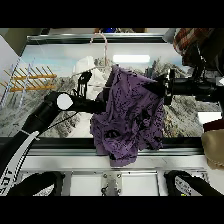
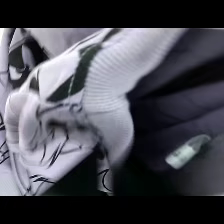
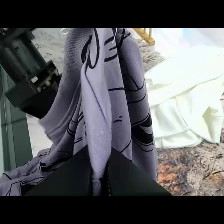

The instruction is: Fold the clothes and pants, and hang the long-sleeved shirts on hangers.

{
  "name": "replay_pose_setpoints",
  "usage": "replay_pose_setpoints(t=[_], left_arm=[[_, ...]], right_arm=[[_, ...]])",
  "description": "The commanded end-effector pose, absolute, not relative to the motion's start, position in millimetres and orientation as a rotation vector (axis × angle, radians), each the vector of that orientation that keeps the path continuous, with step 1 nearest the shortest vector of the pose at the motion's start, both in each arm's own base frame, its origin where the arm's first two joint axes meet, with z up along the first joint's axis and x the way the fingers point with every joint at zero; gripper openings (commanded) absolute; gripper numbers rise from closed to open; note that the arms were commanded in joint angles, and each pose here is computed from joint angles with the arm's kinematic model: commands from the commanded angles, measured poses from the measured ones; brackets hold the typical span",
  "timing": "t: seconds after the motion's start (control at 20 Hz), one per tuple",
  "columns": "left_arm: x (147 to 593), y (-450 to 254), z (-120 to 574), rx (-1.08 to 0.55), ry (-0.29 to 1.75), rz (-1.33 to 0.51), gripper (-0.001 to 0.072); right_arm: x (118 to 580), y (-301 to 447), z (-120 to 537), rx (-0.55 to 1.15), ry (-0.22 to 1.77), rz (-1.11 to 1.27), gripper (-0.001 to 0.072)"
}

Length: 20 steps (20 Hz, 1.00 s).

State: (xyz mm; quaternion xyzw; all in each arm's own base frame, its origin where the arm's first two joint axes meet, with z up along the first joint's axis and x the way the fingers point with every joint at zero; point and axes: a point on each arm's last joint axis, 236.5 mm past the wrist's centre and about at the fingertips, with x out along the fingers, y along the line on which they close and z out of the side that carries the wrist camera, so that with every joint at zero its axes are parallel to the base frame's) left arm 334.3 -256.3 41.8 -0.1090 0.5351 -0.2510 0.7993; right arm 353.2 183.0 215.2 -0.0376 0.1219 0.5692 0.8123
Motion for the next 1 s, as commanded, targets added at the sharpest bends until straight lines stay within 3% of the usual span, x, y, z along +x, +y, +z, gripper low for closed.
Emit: replay_pose_setpoints(t=[0.0, 0.4, 0.95], left_arm=[[343.3, -237.7, 28.5, -0.231, 1.185, -0.468, 0.0018], [373.5, -132.2, 64.6, -0.337, 1.092, -0.251, 0.0017], [370.6, -155.5, 57.9, -0.300, 1.105, -0.306, 0.0018]], right_arm=[[349.7, 183.2, 220.9, -0.047, 0.278, 1.207, 0.0014], [308.1, 180.4, 235.2, -0.067, 0.392, 1.164, 0.0013], [294.3, 189.2, 267.0, -0.015, 0.322, 1.162, 0.0013]])
